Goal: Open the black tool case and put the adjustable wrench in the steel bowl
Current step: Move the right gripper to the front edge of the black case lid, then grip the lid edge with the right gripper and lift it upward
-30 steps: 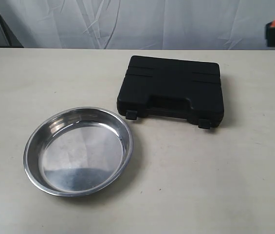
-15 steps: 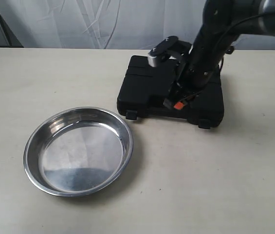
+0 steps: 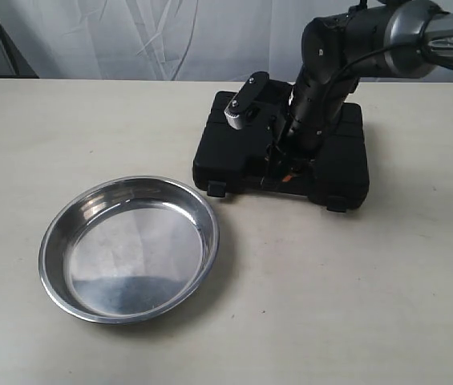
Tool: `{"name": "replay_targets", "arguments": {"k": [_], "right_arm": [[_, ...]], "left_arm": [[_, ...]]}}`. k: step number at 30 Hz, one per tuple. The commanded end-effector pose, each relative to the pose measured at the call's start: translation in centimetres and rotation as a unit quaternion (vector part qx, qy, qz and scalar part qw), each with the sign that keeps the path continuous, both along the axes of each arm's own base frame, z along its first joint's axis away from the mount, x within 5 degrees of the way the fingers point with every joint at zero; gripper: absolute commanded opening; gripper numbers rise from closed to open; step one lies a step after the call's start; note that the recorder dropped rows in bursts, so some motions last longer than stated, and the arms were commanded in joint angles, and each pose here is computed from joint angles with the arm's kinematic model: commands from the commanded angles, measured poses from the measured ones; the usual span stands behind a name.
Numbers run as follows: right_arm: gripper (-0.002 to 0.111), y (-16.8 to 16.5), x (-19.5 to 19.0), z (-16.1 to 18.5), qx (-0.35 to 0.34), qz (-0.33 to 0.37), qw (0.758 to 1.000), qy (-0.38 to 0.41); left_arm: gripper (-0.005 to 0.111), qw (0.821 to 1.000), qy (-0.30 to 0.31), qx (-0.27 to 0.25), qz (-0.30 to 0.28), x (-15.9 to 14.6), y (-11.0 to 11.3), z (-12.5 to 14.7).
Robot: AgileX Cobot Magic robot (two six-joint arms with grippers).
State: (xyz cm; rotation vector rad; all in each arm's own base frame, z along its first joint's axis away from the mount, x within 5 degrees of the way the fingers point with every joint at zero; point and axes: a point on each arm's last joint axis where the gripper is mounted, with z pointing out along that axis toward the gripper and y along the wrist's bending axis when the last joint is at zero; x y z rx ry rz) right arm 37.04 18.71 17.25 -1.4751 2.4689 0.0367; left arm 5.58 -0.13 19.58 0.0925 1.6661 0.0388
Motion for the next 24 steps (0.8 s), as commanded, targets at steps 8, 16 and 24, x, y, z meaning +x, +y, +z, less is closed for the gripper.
{"name": "replay_targets", "arguments": {"k": [8, 16, 24], "right_arm": [[0.044, 0.0, 0.8, -2.5, -0.026, 0.004, 1.0, -0.002], [0.042, 0.0, 1.0, -4.3, -0.037, -0.006, 0.999, 0.013], [0.004, -0.1, 0.9, -4.1, -0.034, -0.015, 0.999, 0.016]], "left_arm": [[0.0, 1.0, -0.003, -0.002, -0.002, 0.0, 0.0, 0.1], [0.0, 1.0, -0.003, -0.002, -0.002, 0.0, 0.0, 0.1], [0.0, 1.0, -0.003, -0.002, -0.002, 0.0, 0.0, 0.1]]}}
